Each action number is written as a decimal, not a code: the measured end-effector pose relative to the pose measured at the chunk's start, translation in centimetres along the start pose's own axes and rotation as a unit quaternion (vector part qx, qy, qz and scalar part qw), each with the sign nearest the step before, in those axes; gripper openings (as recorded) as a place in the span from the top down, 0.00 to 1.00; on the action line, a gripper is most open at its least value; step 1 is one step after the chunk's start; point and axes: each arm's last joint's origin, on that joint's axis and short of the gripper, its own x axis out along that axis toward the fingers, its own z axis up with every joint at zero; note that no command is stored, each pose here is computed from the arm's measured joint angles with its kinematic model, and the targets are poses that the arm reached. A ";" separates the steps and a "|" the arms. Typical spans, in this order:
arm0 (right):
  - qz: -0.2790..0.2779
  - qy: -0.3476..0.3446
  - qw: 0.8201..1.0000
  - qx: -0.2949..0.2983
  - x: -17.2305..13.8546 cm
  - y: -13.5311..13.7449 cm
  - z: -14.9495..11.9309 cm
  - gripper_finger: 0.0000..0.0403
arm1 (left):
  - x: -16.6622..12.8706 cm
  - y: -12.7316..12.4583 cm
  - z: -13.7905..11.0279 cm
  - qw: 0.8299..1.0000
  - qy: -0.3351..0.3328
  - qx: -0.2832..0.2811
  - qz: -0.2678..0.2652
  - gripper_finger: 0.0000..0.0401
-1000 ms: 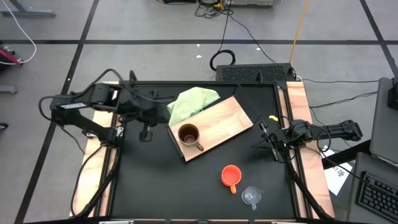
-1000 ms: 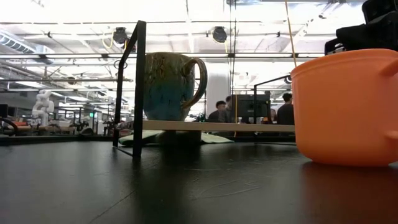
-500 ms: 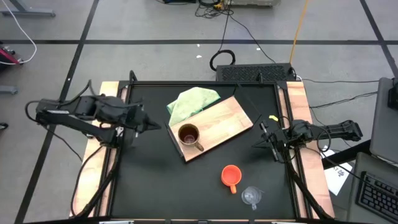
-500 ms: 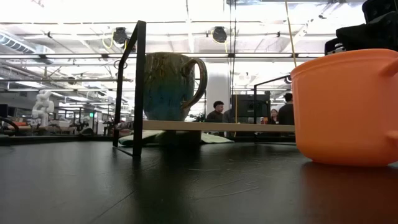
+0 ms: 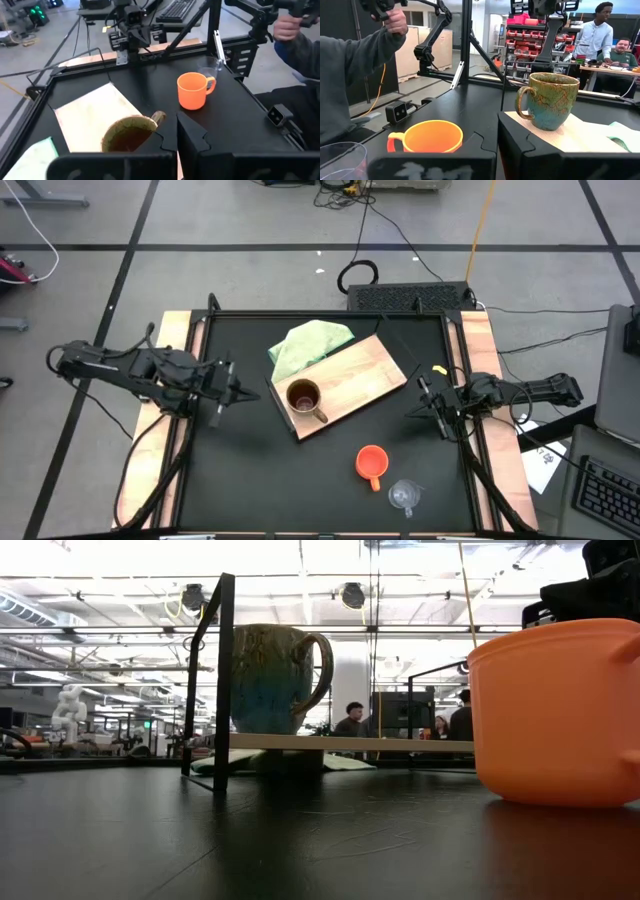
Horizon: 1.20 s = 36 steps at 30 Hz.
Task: Stack small to large cups/mugs on shelf
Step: Put the orange mug on the shelf
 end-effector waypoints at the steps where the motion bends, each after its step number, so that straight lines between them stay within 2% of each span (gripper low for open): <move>1: 0.000 0.000 1.000 0.000 0.0 0.0 0.0 1.00 | 0.0 0.0 0.0 1.000 -0.002 0.000 0.001 1.00; 6: 0.000 0.000 1.000 0.000 0.0 0.0 0.0 1.00 | 0.0 0.0 0.1 1.000 -0.005 0.022 0.005 1.00; 10: 0.000 0.000 1.000 0.000 0.0 0.0 0.0 1.00 | 0.3 0.0 0.0 0.998 -0.039 0.046 0.009 1.00; 17: 0.000 0.003 1.000 0.002 0.0 0.0 -0.1 1.00 | 0.9 0.0 -2.9 0.996 -0.066 0.054 0.025 1.00; 25: 0.000 0.005 1.000 0.005 0.0 0.0 -0.1 1.00 | -0.6 0.0 -6.5 0.993 -0.105 0.032 0.051 1.00; 36: 0.000 0.005 1.000 -0.002 0.0 0.0 -0.1 1.00 | -0.5 -0.8 -11.3 0.995 -0.092 0.019 -0.023 1.00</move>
